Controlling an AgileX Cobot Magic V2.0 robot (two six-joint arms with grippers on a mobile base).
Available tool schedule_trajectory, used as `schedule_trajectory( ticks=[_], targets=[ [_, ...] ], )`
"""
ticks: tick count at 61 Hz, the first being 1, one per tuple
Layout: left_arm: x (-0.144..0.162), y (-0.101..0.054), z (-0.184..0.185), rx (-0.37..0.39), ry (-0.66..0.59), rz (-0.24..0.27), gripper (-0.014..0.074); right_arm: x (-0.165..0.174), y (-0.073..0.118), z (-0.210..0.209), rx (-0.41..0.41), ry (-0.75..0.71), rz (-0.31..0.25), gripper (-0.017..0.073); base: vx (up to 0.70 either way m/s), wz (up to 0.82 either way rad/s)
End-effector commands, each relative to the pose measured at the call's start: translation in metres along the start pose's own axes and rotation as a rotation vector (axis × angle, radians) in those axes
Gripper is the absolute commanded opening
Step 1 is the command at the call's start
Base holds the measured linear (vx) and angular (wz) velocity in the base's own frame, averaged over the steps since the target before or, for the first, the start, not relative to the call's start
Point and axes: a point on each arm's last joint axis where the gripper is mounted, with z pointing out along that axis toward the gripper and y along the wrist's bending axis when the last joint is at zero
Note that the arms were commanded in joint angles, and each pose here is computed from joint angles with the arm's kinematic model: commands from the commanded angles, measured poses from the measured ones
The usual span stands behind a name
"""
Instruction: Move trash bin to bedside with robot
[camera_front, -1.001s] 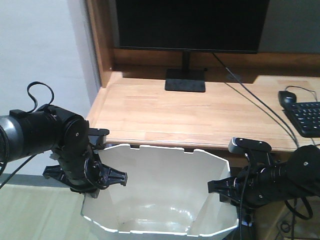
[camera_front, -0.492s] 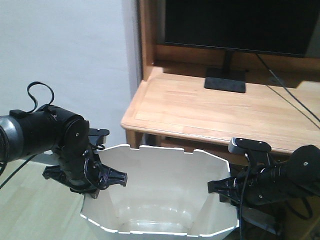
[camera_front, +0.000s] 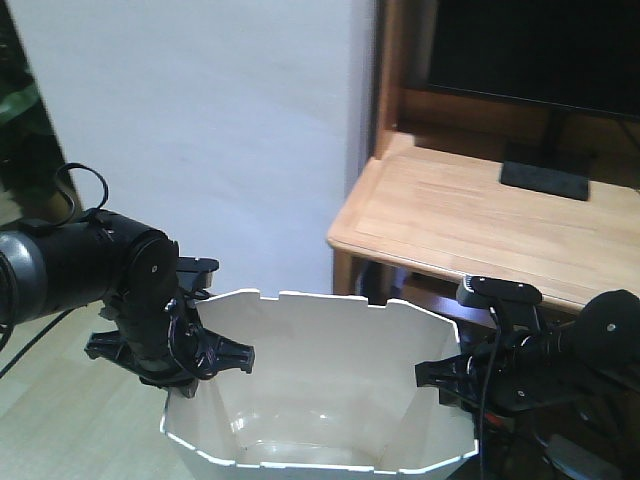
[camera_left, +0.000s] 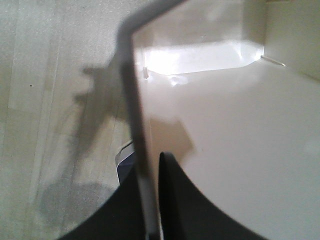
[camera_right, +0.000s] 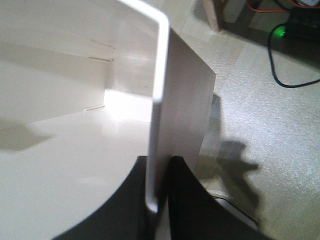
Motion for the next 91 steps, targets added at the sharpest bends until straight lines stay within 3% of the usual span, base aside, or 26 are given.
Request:
schedule_trajectory(
  ticks=[1,91],
  targets=[
    [-0.0059,-0.0152,-0.0306,0.112,-0.132,0.0,-0.0006,-0.0129,0.0165,-0.0179,-0.059,-0.092,-0.025,-0.0005,-0.02,0.39],
    [-0.0059,-0.0152,-0.0306,0.112,-0.132,0.0,-0.0006,-0.0125,0.0166,-0.0178,-0.061,-0.088,-0.026,-0.0005,0.09,0.56]
  ],
)
